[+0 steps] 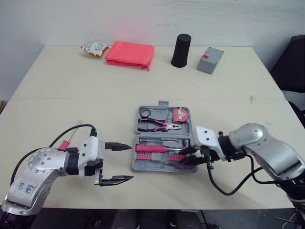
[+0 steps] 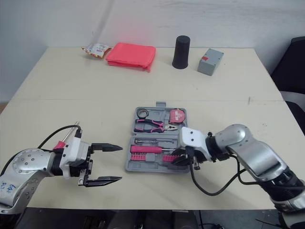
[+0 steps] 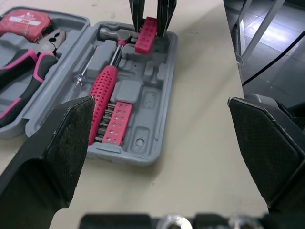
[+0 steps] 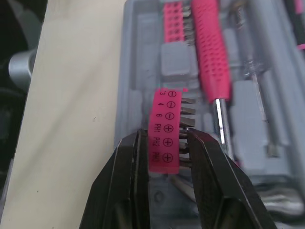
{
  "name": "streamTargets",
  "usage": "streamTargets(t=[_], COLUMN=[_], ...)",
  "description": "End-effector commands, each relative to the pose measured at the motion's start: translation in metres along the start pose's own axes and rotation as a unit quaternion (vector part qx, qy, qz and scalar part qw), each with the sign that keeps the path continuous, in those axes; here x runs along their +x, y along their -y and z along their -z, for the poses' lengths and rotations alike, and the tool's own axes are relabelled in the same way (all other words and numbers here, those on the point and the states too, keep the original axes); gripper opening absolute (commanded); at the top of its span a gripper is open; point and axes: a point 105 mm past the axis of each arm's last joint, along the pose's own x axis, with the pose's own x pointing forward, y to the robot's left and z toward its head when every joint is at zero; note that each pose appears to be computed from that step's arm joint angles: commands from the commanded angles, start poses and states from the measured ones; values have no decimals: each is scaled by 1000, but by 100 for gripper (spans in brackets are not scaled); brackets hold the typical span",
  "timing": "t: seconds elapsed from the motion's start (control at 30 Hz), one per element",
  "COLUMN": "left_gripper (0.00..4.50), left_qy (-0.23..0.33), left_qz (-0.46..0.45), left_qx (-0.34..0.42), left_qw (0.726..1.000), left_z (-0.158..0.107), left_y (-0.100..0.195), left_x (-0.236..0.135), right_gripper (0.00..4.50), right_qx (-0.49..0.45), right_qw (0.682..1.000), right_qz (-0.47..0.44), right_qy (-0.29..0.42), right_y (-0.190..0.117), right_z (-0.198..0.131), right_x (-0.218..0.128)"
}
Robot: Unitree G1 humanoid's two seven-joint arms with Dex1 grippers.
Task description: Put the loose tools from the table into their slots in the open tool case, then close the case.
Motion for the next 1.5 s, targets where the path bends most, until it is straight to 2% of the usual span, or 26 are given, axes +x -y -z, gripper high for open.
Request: streamTargets(t=[0.03,0.6,1.17,1.23,1.27,1.3,1.5], left_gripper=[450,450,450,450,450,450,450], left_qy=[5,-1,-5,-5,-5,-5,-9], left_qz=[-5,-32,-48,-49,-49,-48,-48], left_qx=[17,6,1,-7,-12,-21,-42], left_qw=[1000,999,999,999,999,999,998], left_z=[-9,-3,0,1,2,3,7], left_y=[2,5,5,5,6,7,11], left_x=[-1,-2,-1,-3,-4,-5,-9], right_gripper=[79,79,79,179,202,249,249], right_qx=[-23,-28,-27,-48,-62,-67,-59], right_qw=[1000,999,999,998,997,996,995], right_qz=[15,-22,-34,-37,-31,-30,-55], right_qy=[-15,-17,-21,18,41,52,61], right_y=[8,9,11,11,12,13,5], right_z=[-2,-9,-17,-30,-37,-39,-27], right_x=[0,27,33,24,19,12,-5])
